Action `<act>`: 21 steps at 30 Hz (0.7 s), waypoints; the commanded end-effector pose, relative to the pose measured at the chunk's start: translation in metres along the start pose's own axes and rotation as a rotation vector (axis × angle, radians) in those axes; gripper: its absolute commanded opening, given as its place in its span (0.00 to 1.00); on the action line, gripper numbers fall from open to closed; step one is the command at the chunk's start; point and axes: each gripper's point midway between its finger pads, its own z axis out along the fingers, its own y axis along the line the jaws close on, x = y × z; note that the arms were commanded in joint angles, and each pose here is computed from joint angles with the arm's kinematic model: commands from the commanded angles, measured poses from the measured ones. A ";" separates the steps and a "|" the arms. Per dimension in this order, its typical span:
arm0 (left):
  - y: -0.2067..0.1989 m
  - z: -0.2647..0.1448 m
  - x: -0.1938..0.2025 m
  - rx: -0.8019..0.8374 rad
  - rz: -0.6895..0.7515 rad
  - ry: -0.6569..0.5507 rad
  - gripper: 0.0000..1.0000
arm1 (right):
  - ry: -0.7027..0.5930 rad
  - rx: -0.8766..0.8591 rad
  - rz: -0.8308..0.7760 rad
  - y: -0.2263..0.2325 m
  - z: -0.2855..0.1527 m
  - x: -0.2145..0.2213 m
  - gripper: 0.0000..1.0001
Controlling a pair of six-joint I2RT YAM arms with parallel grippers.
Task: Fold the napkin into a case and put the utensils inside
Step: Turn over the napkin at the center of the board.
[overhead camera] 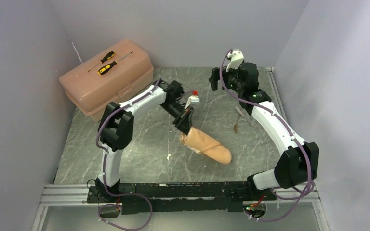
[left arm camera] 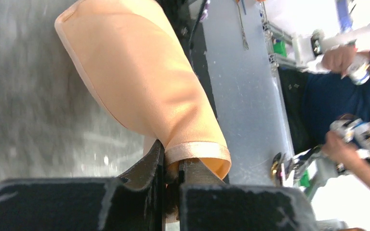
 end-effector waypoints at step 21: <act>0.106 -0.081 0.150 -0.144 -0.443 -0.062 0.03 | 0.224 -0.869 0.114 0.220 -0.040 0.126 0.40</act>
